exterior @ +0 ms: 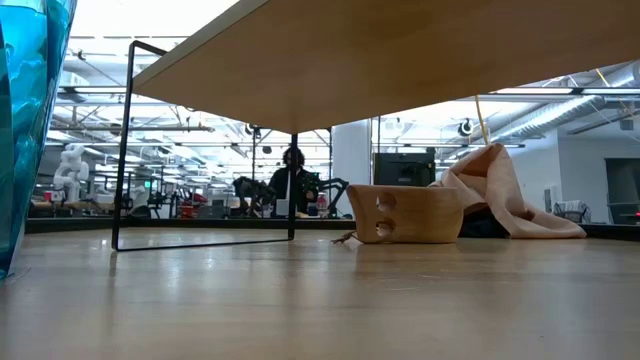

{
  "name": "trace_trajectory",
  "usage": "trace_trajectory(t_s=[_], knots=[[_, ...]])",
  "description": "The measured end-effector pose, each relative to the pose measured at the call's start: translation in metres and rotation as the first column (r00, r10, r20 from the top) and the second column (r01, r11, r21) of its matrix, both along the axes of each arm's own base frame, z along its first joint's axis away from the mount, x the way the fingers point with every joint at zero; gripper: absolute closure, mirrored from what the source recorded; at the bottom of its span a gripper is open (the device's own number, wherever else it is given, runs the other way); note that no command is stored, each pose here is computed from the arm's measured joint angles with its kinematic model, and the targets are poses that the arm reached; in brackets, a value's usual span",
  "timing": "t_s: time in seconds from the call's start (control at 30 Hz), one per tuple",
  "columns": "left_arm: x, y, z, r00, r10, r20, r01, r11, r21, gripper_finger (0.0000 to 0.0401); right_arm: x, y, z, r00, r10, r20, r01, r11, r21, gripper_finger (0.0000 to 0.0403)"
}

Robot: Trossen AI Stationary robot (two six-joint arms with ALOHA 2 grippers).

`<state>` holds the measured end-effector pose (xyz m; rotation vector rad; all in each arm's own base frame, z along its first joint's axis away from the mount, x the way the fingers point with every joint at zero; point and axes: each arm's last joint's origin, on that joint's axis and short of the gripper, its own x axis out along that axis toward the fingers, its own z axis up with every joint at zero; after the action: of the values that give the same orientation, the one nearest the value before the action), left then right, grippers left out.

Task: Stack small to large cups/mugs on shelf
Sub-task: Put the blue cup on the shelf

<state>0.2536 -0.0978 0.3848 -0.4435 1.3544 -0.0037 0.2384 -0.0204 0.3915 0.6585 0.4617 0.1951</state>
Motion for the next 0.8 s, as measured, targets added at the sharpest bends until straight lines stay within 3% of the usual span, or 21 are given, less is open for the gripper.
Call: trace_trajectory(t_s=[0.23,0.47,0.8], knots=[[0.009,-0.012,-0.027,0.998,0.053,0.013,-0.053,0.999,0.005,0.0162,-0.002,0.001,-0.001,1.000,0.011,-0.015,-0.011,1.000,-0.016,0.0003],[0.004,-0.022,-0.059,0.992,0.065,-0.108,-0.064,0.998,0.006,0.0162,-0.003,0.001,-0.001,1.000,0.014,-0.010,-0.014,1.000,-0.023,0.0003],[-0.003,-0.031,-0.070,0.991,0.020,-0.135,-0.016,0.999,0.033,0.0162,-0.003,0.001,-0.001,1.000,0.016,-0.009,-0.016,1.000,-0.027,0.0003]])
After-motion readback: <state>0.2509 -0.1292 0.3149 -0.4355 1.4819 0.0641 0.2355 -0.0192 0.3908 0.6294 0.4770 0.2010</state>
